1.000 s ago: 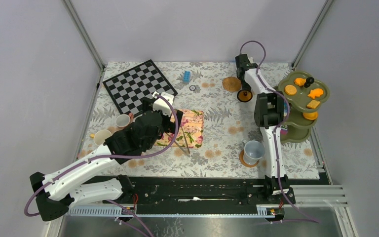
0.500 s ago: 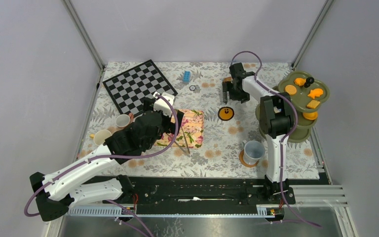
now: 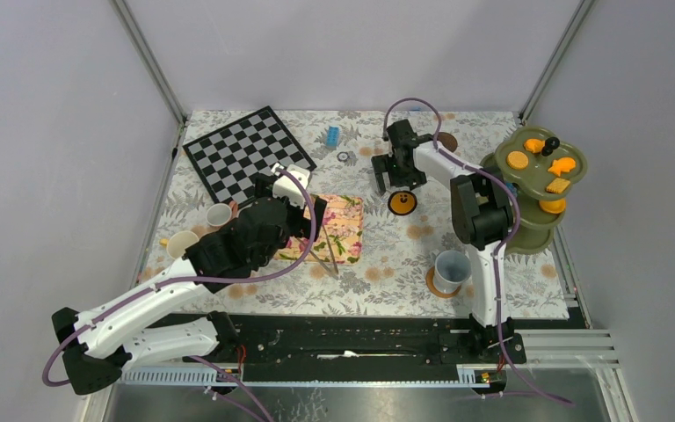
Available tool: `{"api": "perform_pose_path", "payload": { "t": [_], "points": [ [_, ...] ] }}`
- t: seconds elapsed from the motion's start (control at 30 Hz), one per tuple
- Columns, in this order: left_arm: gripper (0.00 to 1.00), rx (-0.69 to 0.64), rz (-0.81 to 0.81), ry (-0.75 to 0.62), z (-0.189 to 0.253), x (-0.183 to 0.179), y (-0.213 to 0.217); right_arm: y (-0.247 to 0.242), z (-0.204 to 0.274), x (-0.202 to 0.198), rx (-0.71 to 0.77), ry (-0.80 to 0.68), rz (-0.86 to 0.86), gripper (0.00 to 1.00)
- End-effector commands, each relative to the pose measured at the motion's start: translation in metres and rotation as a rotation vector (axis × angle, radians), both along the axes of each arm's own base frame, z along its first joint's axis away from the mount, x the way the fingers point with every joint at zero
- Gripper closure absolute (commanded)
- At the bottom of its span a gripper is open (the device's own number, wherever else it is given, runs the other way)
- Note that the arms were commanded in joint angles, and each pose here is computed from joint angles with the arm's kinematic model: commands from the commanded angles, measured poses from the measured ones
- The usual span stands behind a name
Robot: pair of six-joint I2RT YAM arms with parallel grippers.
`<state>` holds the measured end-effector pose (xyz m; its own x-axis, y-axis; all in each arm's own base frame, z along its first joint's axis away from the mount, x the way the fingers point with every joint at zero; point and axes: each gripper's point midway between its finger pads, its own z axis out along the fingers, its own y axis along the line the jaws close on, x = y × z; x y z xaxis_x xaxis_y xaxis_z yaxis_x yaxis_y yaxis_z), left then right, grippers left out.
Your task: Serve the afternoon tea
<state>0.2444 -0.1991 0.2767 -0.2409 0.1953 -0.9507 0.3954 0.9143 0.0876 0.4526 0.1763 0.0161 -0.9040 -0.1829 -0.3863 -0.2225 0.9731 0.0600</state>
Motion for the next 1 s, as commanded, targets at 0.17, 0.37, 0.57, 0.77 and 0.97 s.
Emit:
{"api": "perform_pose_path", "payload": {
  "t": [0.17, 0.37, 0.57, 0.77, 0.97],
  "points": [
    [0.01, -0.066, -0.013, -0.022, 0.013, -0.001, -0.003, -0.036, -0.021, -0.042, -0.136, 0.09, -0.007, 0.06],
    [0.01, -0.078, -0.015, -0.025, 0.016, -0.002, -0.002, -0.043, -0.025, -0.066, -0.132, 0.114, -0.028, 0.11],
    [0.01, -0.091, -0.028, -0.022, 0.017, -0.004, -0.004, -0.072, -0.022, -0.093, -0.238, 0.129, -0.069, 0.12],
    [0.01, -0.103, -0.045, -0.019, 0.019, -0.006, -0.006, -0.09, -0.019, -0.126, -0.275, 0.158, -0.107, 0.12],
    [0.01, -0.112, -0.048, -0.02, 0.02, -0.007, -0.006, -0.103, -0.018, -0.154, -0.304, 0.192, -0.15, 0.12]
  ]
}}
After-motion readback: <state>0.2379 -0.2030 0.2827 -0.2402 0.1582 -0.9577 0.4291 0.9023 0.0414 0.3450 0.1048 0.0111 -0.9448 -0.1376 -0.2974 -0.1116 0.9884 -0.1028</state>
